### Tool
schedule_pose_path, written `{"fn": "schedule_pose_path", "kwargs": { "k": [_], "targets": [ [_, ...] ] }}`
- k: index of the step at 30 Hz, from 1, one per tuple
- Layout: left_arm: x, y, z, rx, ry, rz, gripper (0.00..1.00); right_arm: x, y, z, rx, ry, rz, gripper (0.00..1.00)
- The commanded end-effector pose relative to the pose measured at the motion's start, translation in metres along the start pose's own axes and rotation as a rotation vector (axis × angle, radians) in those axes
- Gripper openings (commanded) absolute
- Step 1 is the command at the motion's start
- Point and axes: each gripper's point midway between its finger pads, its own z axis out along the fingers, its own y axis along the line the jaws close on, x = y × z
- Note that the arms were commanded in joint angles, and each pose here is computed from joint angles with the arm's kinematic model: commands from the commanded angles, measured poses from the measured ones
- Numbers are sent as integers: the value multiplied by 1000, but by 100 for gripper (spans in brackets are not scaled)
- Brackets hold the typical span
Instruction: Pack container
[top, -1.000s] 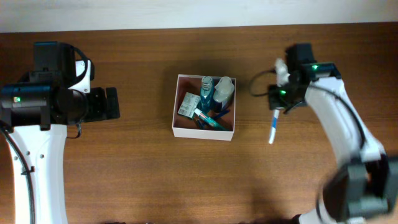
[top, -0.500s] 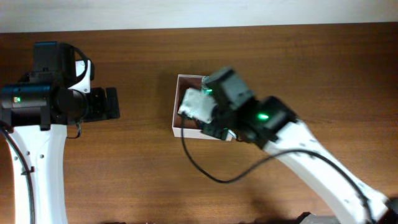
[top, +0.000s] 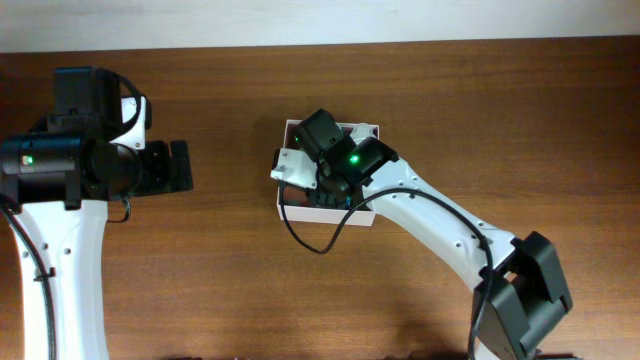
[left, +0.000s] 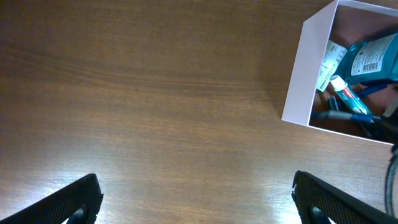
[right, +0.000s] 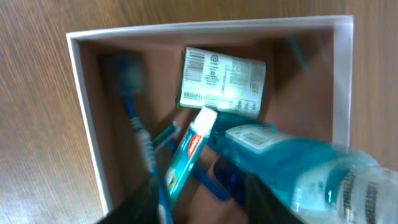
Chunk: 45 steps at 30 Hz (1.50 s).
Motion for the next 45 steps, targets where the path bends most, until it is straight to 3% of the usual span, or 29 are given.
{"fn": "schedule_pose_path", "kwargs": {
  "k": [1,8,9,15,20,24,34,40,45],
  "targets": [
    [-1,2,-7,-7,-24,4,100,-16,-27,-60,106,-85,213,41],
    [-1,2,-7,-7,-24,4,99,4,-23,-177,123,-161,511,45],
    [-1,2,-7,-7,-24,4,99,8,-21,-193,130,-179,529,100],
    [-1,2,-7,-7,-24,4,99,27,-8,-269,159,-349,655,99],
    [-1,2,-7,-7,-24,4,100,28,8,-304,107,-473,685,99],
    [-1,2,-7,-7,-24,4,99,51,19,-307,126,-407,659,99],
    [-1,2,-7,-7,-24,4,99,125,-10,-365,530,-407,830,99],
    [-1,2,-7,-7,-24,4,99,143,-2,-387,556,-500,775,99],
    [-1,2,-7,-7,-24,4,99,174,5,-365,615,-497,842,99]
  ]
}}
